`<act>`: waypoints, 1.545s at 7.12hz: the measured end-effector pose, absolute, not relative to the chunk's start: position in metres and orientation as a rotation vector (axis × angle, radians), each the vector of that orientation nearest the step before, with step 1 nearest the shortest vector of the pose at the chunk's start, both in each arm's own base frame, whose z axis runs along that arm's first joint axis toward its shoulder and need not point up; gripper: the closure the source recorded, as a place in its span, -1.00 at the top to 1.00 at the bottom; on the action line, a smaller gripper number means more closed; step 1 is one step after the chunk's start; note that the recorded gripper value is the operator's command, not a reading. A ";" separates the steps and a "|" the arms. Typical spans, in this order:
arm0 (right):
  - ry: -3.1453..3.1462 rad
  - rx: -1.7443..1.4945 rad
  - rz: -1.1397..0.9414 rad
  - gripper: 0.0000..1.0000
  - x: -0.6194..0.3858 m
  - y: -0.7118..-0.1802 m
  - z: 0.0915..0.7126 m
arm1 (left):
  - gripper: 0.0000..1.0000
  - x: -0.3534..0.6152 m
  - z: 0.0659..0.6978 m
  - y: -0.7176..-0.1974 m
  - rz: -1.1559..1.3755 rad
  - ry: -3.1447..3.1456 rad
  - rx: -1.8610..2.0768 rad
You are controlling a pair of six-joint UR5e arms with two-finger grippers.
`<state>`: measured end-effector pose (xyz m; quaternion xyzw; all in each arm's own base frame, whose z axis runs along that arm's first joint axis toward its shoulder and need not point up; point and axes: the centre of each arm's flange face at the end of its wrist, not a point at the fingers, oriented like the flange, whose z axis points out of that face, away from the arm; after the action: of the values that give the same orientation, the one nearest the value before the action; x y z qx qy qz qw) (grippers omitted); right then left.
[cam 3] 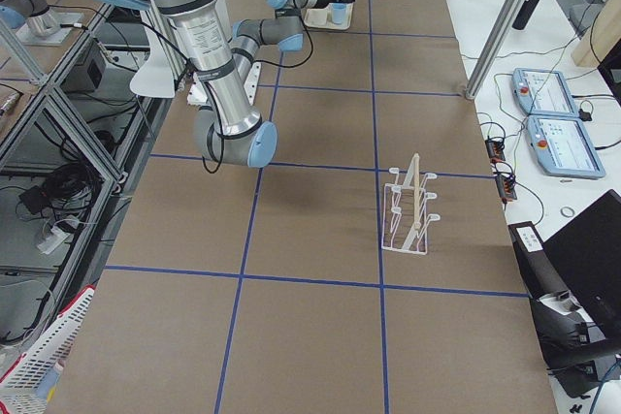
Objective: Transfer IKEA cup to right arm and place on rack
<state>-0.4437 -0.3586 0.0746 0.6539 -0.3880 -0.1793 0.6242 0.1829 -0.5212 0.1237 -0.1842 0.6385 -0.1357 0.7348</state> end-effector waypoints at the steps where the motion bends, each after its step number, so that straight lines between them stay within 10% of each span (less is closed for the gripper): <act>1: -0.863 1.442 -0.399 -0.15 -0.439 -0.366 0.077 | 1.00 0.175 0.148 -0.527 -0.284 1.397 -0.317; 6: -0.687 1.063 -0.578 -0.10 -0.362 -0.439 0.118 | 1.00 0.141 0.350 -0.525 -0.099 1.155 0.074; 11: -0.246 0.922 -0.996 -0.26 -0.197 -0.487 0.271 | 1.00 0.084 0.417 -0.513 0.006 1.064 0.172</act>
<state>-0.1968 -0.4867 0.2715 0.4253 -0.1137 -0.4592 0.7716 0.0835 -0.5134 0.4171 0.0818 0.5066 0.0029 0.8583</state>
